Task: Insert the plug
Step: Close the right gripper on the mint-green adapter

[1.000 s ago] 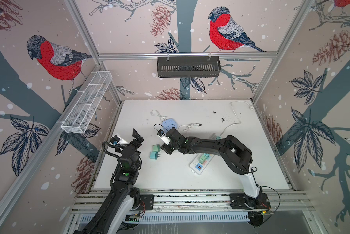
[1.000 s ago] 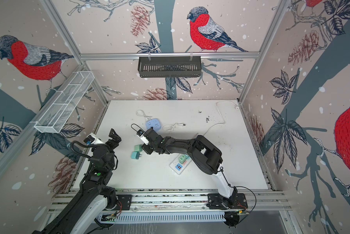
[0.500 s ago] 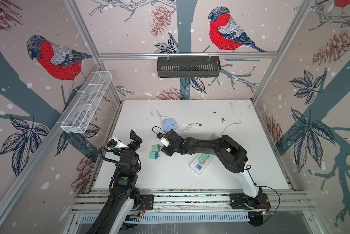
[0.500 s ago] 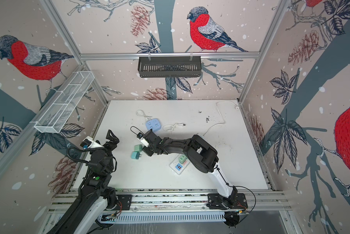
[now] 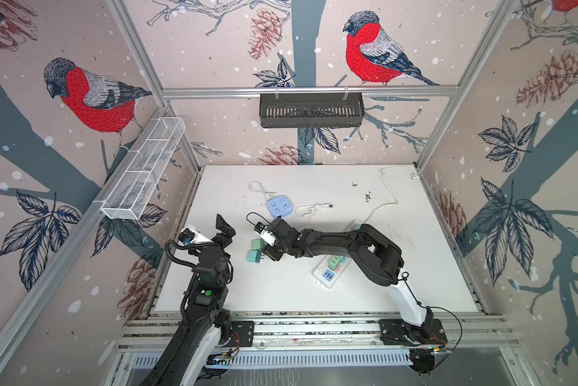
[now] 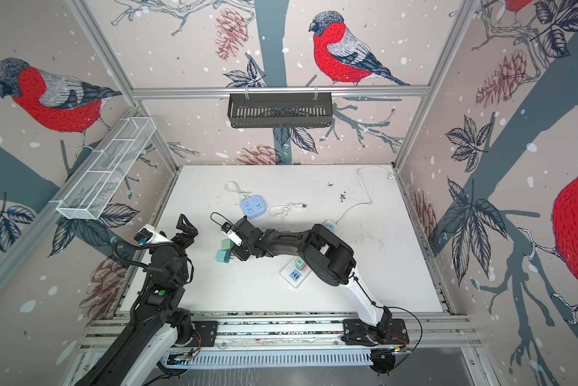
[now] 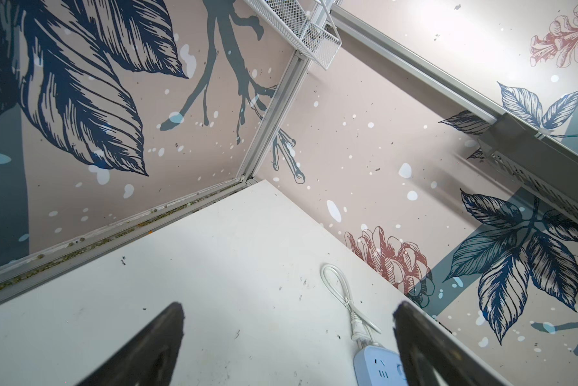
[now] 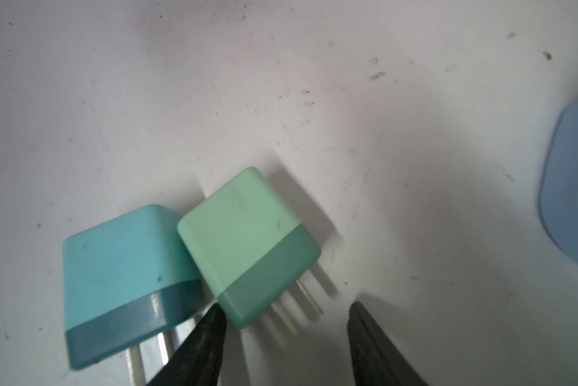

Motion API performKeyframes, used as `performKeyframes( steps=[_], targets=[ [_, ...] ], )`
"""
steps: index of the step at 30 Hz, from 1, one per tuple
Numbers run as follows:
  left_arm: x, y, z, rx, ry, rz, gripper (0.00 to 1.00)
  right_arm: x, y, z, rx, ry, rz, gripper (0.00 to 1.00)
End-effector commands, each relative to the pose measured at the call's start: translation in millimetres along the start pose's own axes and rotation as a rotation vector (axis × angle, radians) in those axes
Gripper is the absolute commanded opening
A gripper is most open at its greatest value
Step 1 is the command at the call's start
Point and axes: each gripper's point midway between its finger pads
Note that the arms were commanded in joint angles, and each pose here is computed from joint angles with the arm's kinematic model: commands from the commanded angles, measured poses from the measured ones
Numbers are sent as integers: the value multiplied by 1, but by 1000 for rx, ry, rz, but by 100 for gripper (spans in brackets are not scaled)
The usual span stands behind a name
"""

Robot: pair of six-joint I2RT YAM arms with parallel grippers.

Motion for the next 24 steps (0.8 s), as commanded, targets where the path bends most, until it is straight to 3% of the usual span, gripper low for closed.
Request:
performKeyframes(
  steps=[1,9,24],
  targets=[
    [-8,0,-4,14,28,-25,97,3,-5,-13,50,-20,12,59],
    [-7,0,-3,12,25,-27,97,7,-21,-19,54,-50,28,60],
    [-12,5,1,5,40,-45,97,-6,-38,-14,37,-25,-16,73]
  ],
)
Point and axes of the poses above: each gripper's point midway between its finger pads, its own y axis back along the fingers, its own z axis along the line the jaws close on, x = y × z, and after that the axes turned 1 degree about -y, right-handed
